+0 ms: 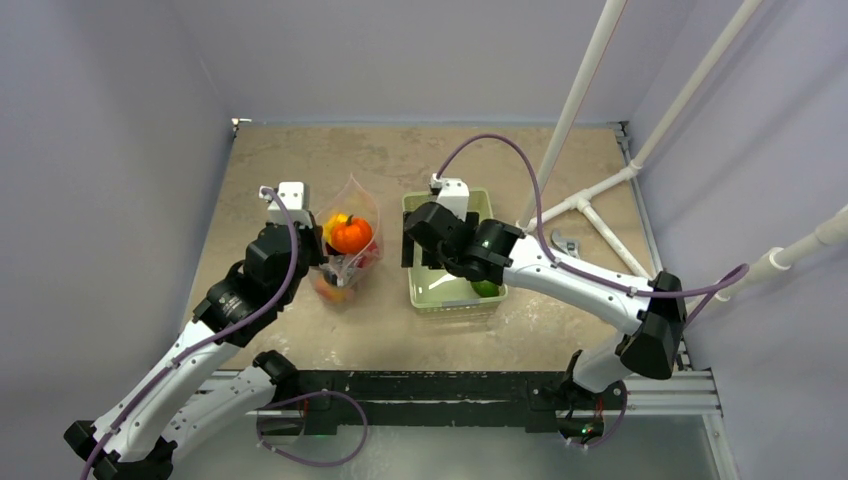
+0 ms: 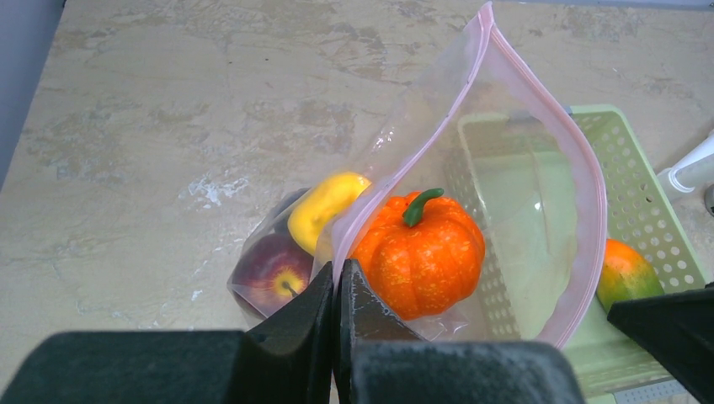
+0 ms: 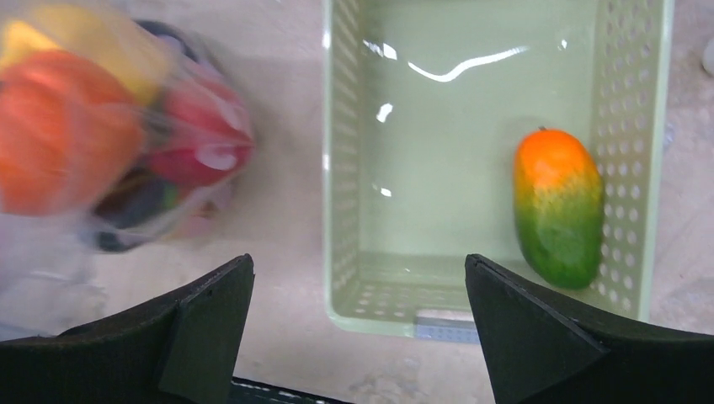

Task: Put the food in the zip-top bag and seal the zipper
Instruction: Pick up the fake vegetable from the bin.

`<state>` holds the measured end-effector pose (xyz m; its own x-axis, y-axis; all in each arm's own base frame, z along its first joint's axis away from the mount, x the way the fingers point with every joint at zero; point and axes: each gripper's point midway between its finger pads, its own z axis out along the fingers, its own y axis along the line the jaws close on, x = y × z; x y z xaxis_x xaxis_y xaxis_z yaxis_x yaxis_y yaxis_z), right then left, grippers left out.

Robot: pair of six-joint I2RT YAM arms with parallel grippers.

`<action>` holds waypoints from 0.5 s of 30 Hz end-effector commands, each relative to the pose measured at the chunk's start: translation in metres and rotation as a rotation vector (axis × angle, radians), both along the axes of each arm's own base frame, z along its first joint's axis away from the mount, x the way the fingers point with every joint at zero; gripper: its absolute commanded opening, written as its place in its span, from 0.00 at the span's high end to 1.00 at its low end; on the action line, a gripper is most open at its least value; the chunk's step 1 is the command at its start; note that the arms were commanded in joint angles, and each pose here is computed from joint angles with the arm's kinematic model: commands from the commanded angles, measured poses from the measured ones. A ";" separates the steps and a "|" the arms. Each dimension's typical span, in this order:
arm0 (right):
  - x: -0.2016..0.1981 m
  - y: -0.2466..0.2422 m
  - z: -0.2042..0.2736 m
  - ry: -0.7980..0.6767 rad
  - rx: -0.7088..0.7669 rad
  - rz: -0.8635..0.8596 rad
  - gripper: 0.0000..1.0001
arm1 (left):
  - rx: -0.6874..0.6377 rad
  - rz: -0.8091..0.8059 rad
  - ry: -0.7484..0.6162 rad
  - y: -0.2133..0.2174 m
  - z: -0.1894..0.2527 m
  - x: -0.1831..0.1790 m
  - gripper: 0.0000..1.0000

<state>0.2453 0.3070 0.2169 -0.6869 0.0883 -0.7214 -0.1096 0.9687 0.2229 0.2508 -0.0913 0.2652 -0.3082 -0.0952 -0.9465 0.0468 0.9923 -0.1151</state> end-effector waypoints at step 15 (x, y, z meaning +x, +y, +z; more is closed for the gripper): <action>0.015 -0.084 -0.079 0.107 -0.188 -0.229 0.03 | -0.009 0.000 -0.029 0.000 0.007 0.003 1.00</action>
<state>0.2539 0.2386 0.1451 -0.7529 0.1063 -0.6494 0.0758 0.9943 0.0750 0.2508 -0.0914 0.2652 -0.3084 -0.0956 -0.9465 0.0470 0.9922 -0.1155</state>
